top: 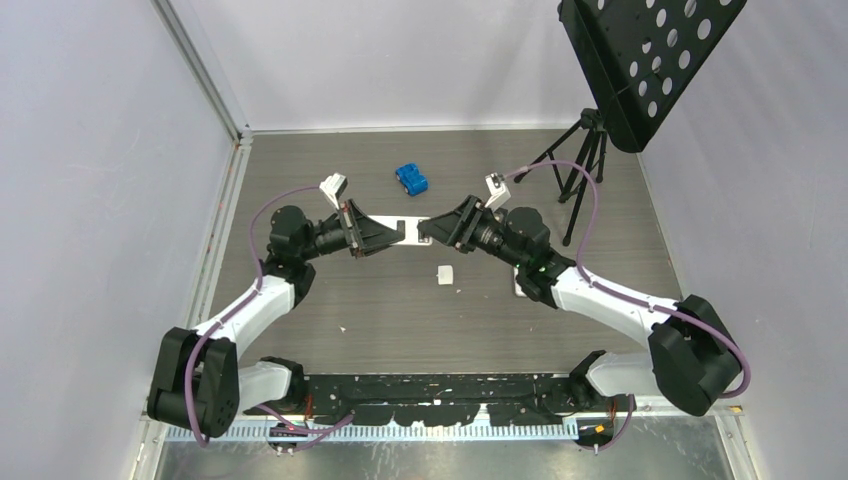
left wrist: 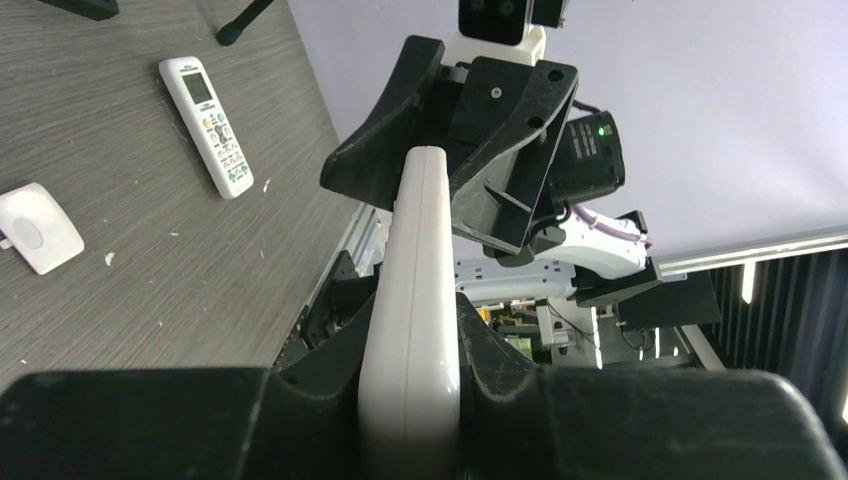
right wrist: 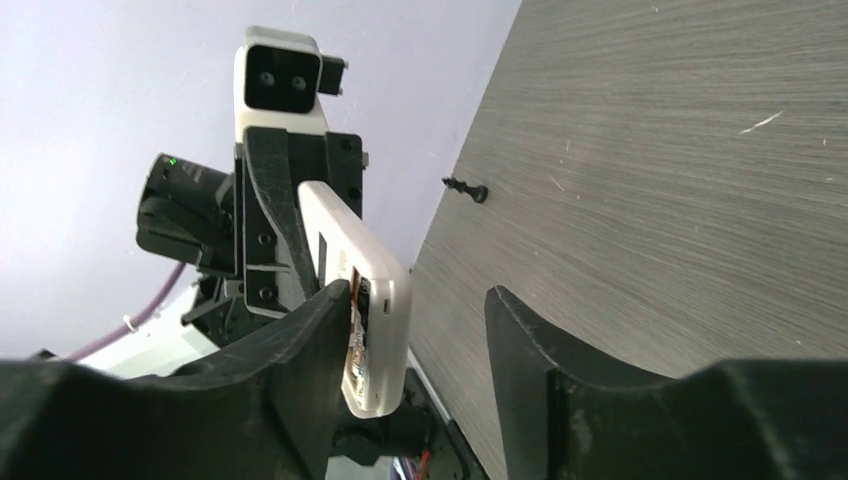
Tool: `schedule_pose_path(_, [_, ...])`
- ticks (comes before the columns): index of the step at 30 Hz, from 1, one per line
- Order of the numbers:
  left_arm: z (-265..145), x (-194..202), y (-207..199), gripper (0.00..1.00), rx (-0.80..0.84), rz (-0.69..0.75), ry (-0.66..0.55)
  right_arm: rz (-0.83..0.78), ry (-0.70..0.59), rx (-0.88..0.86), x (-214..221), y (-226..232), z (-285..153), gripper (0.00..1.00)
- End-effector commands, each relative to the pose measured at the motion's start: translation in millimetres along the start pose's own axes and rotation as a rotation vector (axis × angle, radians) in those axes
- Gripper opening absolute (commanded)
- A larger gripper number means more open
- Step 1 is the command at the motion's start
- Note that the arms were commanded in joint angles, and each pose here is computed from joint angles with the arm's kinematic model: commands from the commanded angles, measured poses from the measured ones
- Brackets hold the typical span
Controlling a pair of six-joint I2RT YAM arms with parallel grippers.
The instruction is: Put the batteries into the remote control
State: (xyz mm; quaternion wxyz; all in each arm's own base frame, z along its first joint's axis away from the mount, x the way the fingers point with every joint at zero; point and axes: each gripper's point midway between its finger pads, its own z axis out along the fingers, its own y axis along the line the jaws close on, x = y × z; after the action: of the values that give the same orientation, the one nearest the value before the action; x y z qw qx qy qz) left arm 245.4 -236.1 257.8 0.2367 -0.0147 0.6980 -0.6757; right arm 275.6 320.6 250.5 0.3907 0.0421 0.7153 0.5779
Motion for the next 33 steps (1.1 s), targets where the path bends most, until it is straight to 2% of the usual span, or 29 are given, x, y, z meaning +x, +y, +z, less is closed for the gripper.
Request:
schedule_pose_path(1, [-2.2, 6.0, -20.2, 0.00, 0.054, 0.117, 0.053, -0.088, 0.073, -0.101, -0.8, 20.6, -9.2, 0.60])
schedule_pose_path(6, [-3.7, 7.1, -15.0, 0.00, 0.016, 0.153, 0.061, -0.150, 0.069, -0.116, -1.0, 20.4, -22.6, 0.70])
schedule_pose_path(9, [-6.5, 4.4, 10.6, 0.00, -0.098, 0.148, 0.035, -0.170, 0.017, -0.019, -9.5, 4.1, -26.7, 0.76])
schedule_pose_path(14, [-20.3, -3.0, 72.2, 0.00, -0.369, 0.188, -0.026, -0.189, 0.010, 0.406, -16.3, -73.9, -36.9, 0.77])
schedule_pose_path(16, [-24.0, -1.6, 86.9, 0.00, -0.423, 0.180, -0.025, -0.220, 0.041, 0.575, -15.6, -105.9, -44.0, 0.76])
schedule_pose_path(18, [-25.1, 1.6, 95.9, 0.00, -0.442, 0.161, -0.015, -0.248, 0.127, 0.669, -4.2, -128.3, -47.3, 0.76])
schedule_pose_path(21, [-26.6, 6.0, 105.8, 0.00, -0.463, 0.139, -0.006, -0.344, 0.338, 0.699, 23.9, -152.5, -45.1, 0.75])
schedule_pose_path(26, [-30.4, 9.6, 114.7, 0.00, -0.502, 0.122, 0.004, -0.698, 0.571, 0.786, 46.8, -200.0, -51.2, 0.75])
schedule_pose_path(29, [-33.1, 11.9, 118.2, 0.00, -0.526, 0.114, 0.015, -0.860, 0.660, 0.751, 56.4, -205.7, -47.6, 0.75])
schedule_pose_path(33, [-34.8, 12.3, 119.9, 0.00, -0.544, 0.113, 0.023, -0.991, 0.743, 0.637, 65.0, -203.2, -39.4, 0.75])
